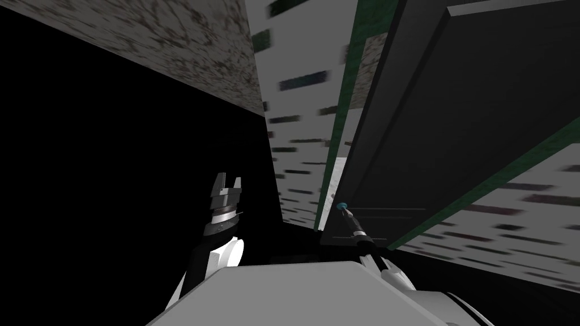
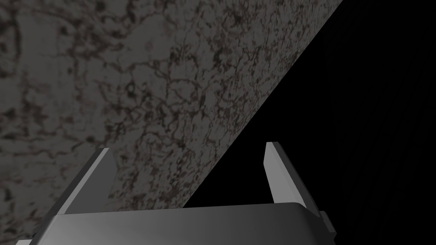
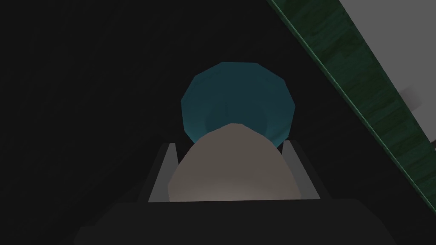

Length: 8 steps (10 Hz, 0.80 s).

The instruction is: Pull the door open

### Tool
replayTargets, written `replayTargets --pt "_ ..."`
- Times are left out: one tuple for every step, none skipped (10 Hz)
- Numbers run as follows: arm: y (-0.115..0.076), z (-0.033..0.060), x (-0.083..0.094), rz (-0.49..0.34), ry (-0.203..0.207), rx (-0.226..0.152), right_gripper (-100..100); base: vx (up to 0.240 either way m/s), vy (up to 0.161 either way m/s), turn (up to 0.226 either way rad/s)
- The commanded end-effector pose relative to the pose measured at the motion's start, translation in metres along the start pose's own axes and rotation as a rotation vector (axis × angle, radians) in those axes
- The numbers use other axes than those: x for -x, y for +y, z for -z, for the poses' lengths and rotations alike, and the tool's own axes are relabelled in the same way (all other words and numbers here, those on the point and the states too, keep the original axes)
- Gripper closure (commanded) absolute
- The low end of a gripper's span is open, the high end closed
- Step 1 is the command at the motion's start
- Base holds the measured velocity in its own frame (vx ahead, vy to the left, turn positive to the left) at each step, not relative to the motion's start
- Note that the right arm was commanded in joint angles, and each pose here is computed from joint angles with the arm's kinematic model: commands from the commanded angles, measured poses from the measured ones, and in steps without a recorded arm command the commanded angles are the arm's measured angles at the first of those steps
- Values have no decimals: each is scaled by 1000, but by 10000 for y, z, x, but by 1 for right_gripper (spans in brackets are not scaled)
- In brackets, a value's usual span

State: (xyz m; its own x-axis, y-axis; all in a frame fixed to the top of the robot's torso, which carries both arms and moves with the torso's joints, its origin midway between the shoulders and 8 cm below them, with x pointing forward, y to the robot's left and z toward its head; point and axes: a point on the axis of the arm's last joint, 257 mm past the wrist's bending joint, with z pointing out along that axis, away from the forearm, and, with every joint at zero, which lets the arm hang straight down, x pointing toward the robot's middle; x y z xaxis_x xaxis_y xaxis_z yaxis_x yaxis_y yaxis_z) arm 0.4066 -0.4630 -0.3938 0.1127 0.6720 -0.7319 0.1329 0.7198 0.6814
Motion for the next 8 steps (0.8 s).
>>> replayTargets --pt "12 31 -67 -8 10 -4 100 0 0 0" --pt "34 16 -58 -9 7 1 100 0 0 0" --pt "56 6 -80 -52 11 6 100 -17 -7 -12" --pt "78 -4 -102 -80 16 9 100 -39 -13 -19" --pt "78 -4 -102 -94 16 9 100 -31 -13 -6" --pt "101 -13 -125 -131 20 13 100 -26 -10 -10" --pt "101 -13 -125 -137 20 13 100 -23 -9 -8" --pt "126 -24 -149 -176 25 17 100 -26 -10 -8"
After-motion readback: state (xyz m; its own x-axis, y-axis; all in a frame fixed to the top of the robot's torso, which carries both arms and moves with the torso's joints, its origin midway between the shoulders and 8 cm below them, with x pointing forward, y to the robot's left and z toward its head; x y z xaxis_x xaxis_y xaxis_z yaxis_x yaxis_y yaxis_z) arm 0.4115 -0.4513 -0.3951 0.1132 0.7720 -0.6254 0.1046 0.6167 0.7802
